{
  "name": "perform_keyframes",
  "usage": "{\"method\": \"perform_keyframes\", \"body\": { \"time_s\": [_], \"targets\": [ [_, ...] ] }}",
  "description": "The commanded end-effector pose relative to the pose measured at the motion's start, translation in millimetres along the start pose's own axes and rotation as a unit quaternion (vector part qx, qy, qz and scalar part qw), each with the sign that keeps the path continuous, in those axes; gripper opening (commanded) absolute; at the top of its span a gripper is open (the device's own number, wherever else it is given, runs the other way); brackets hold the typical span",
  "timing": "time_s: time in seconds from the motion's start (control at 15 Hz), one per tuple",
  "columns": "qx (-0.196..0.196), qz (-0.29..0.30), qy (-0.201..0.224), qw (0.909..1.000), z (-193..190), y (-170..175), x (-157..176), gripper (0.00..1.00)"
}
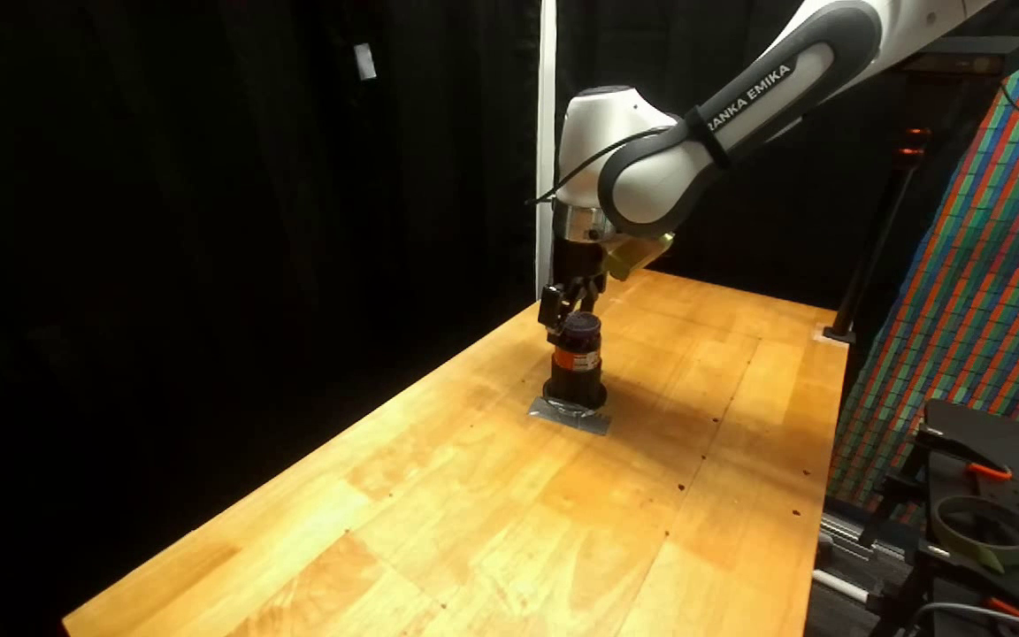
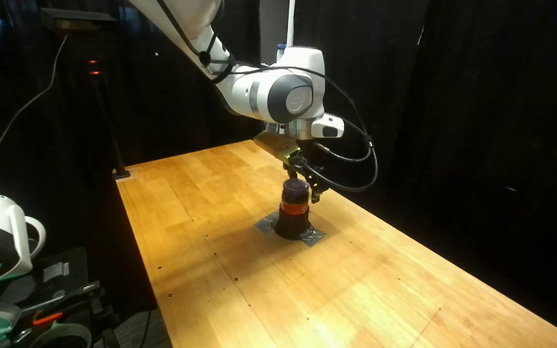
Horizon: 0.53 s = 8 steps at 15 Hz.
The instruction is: Put the rubber band around the cup
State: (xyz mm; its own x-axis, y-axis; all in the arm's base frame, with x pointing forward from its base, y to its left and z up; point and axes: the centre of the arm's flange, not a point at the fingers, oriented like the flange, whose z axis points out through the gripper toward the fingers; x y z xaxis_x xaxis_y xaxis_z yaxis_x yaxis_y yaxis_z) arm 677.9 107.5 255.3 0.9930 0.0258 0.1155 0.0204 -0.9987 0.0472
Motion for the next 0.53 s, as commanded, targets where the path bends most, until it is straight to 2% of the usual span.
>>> {"method": "perform_keyframes", "body": {
  "time_s": [0.0,0.27,0.47],
  "targets": [
    [0.0,0.001,-0.005,1.0,0.4,8.5,-2.5,1.0],
    [-0.006,0.012,0.056,0.9983,8.5,13.5,9.5,1.0],
    [-0.006,0.012,0.062,0.998,18.7,16.0,11.1,1.0]
  ]
}}
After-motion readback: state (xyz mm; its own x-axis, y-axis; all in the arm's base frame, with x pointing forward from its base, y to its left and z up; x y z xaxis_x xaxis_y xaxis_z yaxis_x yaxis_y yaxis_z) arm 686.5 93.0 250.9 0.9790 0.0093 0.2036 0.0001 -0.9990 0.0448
